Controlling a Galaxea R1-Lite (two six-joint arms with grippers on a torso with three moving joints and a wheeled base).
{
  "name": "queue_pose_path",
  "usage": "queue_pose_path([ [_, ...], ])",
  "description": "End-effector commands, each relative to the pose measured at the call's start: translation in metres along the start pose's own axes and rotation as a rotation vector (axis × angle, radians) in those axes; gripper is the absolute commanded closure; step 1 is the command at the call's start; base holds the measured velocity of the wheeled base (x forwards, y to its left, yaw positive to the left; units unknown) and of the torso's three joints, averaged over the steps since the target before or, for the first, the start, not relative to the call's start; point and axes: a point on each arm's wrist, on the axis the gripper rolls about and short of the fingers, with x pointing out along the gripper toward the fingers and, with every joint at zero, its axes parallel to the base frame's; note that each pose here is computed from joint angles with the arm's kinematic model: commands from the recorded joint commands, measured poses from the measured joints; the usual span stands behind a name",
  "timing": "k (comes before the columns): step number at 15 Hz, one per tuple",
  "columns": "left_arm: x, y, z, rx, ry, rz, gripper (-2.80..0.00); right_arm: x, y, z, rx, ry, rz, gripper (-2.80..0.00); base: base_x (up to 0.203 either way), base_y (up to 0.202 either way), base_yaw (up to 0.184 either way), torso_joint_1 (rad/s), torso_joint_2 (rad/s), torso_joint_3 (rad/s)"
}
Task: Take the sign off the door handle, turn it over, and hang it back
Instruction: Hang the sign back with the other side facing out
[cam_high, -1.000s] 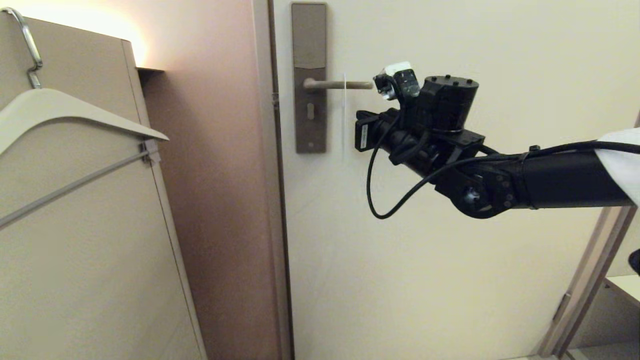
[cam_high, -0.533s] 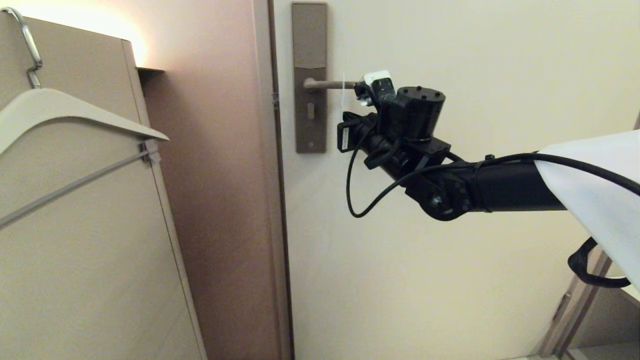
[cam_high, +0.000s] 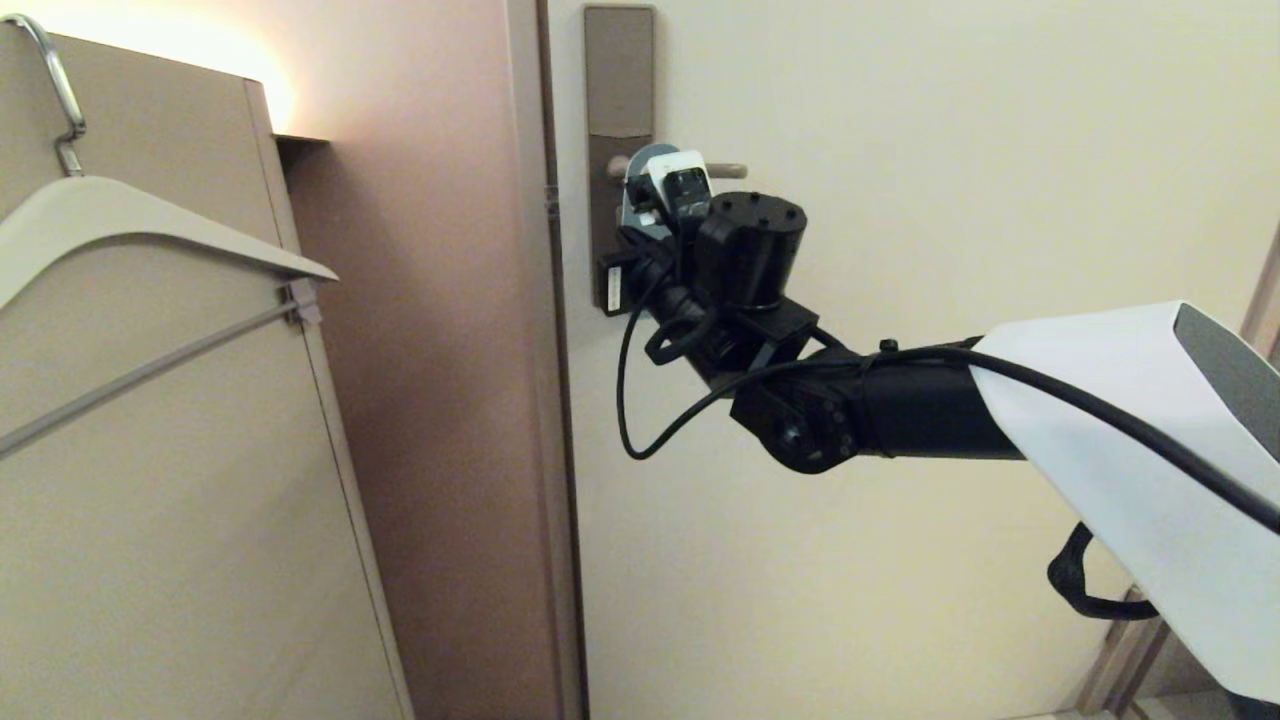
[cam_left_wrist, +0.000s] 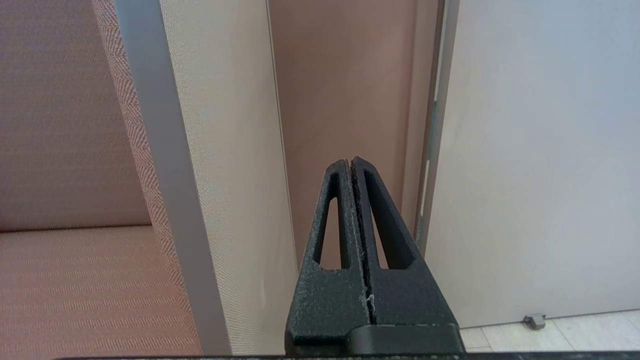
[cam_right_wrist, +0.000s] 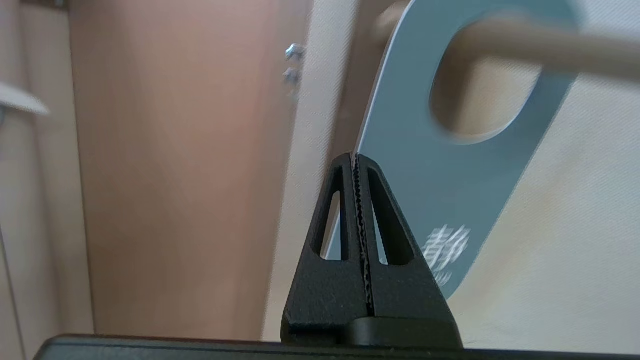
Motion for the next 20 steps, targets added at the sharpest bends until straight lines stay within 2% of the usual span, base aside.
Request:
queue_pose_path([
  [1, 0.000, 0.000, 0.000, 0.000, 0.000, 0.000, 0.00, 0.003, 0.010, -0.016, -0.003, 0.021, 0.010, 0.00, 0.000, 0.000, 0.000, 0.000, 0.00, 0.000],
  [3, 0.000, 0.000, 0.000, 0.000, -0.001, 0.000, 0.00, 0.007, 0.013, -0.023, -0.003, 0.025, -0.001, 0.00, 0.000, 0.000, 0.000, 0.000, 0.00, 0.000],
  [5, 0.000, 0.000, 0.000, 0.000, 0.000, 0.000, 0.00, 0.005, 0.010, -0.014, 0.005, 0.003, -0.054, 0.00, 0.000, 0.000, 0.000, 0.000, 0.00, 0.000],
  [7, 0.000, 0.000, 0.000, 0.000, 0.000, 0.000, 0.00, 0.001, 0.005, 0.007, 0.017, -0.037, -0.071, 0.00, 0.000, 0.000, 0.000, 0.000, 0.00, 0.000],
  [9, 0.000, 0.000, 0.000, 0.000, 0.000, 0.000, 0.00, -0.006, -0.007, 0.039, 0.025, -0.081, -0.081, 0.00, 0.000, 0.000, 0.000, 0.000, 0.00, 0.000],
  [13, 0.000, 0.000, 0.000, 0.000, -0.001, 0.000, 0.00, -0.024, -0.046, 0.092, 0.012, -0.068, -0.123, 0.00, 0.000, 0.000, 0.000, 0.000, 0.00, 0.000],
  [15, 0.000, 0.000, 0.000, 0.000, 0.000, 0.000, 0.00, -0.034, -0.065, 0.110, 0.002, -0.056, -0.133, 0.00, 0.000, 0.000, 0.000, 0.000, 0.00, 0.000],
  [17, 0.000, 0.000, 0.000, 0.000, 0.000, 0.000, 0.00, -0.037, -0.078, 0.105, -0.014, 0.000, -0.142, 0.00, 0.000, 0.000, 0.000, 0.000, 0.00, 0.000],
  [20, 0.000, 0.000, 0.000, 0.000, -0.001, 0.000, 0.00, -0.028, -0.083, 0.069, -0.028, 0.095, -0.151, 0.00, 0.000, 0.000, 0.000, 0.000, 0.00, 0.000],
])
